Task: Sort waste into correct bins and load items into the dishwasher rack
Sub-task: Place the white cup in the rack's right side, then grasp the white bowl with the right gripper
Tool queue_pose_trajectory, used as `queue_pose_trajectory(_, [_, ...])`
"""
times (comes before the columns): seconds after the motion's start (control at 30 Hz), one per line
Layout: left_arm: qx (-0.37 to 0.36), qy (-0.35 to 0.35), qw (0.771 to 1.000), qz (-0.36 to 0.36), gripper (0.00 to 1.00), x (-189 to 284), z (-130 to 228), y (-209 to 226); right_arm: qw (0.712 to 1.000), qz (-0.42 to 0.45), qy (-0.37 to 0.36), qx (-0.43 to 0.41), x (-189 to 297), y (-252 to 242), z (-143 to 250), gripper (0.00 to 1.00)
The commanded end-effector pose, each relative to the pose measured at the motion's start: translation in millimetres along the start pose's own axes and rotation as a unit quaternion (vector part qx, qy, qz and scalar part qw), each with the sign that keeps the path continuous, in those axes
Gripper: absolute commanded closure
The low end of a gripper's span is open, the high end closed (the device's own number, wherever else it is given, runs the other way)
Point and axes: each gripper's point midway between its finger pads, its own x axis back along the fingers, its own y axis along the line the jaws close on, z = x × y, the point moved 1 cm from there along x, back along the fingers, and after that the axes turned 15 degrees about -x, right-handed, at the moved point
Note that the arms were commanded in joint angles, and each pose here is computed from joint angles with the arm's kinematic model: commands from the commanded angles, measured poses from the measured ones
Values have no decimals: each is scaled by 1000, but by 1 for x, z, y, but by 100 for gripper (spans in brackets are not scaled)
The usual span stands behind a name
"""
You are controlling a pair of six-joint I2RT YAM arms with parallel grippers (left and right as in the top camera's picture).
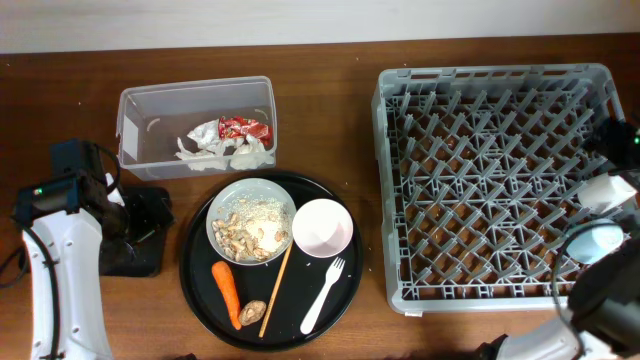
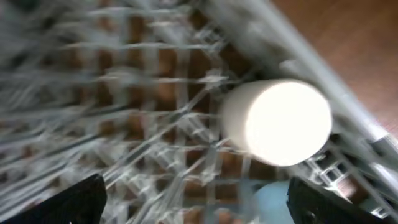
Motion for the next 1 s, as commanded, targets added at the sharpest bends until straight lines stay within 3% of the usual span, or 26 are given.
queue_pose_trajectory(0.0, [8, 0, 1000, -2, 0, -1, 0, 2, 988, -105, -19, 114, 68, 70, 34, 4])
queue_pose_trajectory(0.1, [8, 0, 1000, -2, 1, -1, 0, 2, 952, -145, 35, 268, 93, 134, 120, 4])
queue_pose_trajectory(0.37, [8, 1, 1000, -2, 1, -1, 0, 2, 826, -151, 169, 516, 89, 207, 322, 5])
queue_pose_trajectory(0.5, [8, 1, 1000, -2, 0, -1, 0, 2, 781, -109, 233, 569, 50, 203, 388, 7])
queue_pose_trajectory(0.77, [8, 1, 1000, -2, 1, -1, 0, 2, 773, -84, 257, 574, -29, 180, 440, 19])
queue_pose_trajectory(0.83, [8, 1, 1000, -2, 1, -1, 0, 2, 769, -84, 258, 579, -38, 172, 449, 25])
queue_pose_trajectory(0.87, [8, 1, 1000, -2, 1, -1, 0, 2, 766, -83, 260, 582, -41, 169, 452, 33])
queue_pose_trajectory(0.9, [8, 1, 1000, -2, 1, -1, 0, 2, 766, -83, 260, 582, -41, 169, 453, 48])
queue_pose_trajectory(0.97, [8, 1, 1000, -2, 1, -1, 0, 2, 771, -84, 258, 576, -41, 170, 454, 71])
